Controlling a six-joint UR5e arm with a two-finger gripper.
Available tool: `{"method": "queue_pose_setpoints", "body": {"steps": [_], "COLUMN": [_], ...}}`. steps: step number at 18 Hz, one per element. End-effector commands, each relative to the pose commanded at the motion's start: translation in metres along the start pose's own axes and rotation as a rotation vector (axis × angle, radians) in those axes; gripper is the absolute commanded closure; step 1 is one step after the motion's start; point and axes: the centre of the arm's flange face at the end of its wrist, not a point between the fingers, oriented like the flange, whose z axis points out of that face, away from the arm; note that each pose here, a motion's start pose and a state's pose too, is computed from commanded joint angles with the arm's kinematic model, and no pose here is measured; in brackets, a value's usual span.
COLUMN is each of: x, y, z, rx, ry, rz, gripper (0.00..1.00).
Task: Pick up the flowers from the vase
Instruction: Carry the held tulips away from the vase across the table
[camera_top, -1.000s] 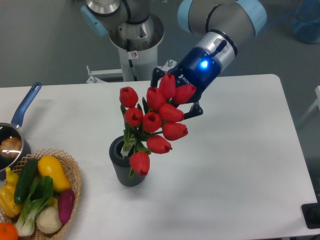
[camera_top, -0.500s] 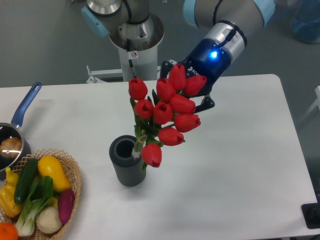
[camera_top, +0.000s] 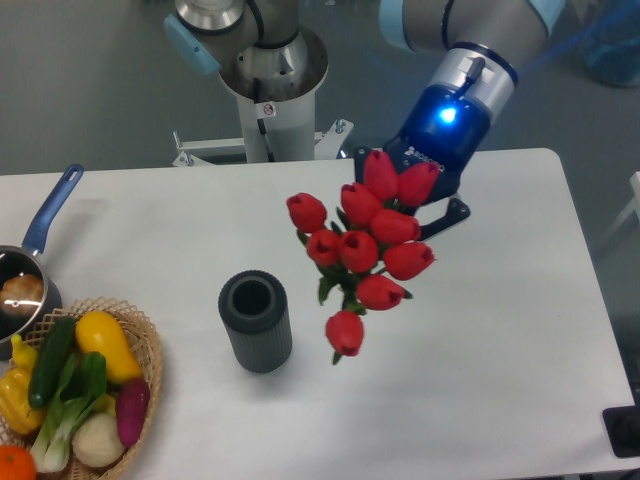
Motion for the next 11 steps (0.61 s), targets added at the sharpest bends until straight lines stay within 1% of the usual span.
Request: {"method": "queue_pose_setpoints", "body": {"steps": [3,5,8,11], "x": [-0.018,-0.027,-0.05,-0.067], "y": [0.021,0.034,0.065,0.092], "z": [-0.016,-0.025,-0.041,-0.051], "rx": [-0.102,-0.153,-0.202,-0.219], "ry": [-0.076,-0.106,-0.131,-0.136], "rz": [0.05,0.086,0.157,0.201], "gripper": [0.9,0.9,0.85,0.85]}}
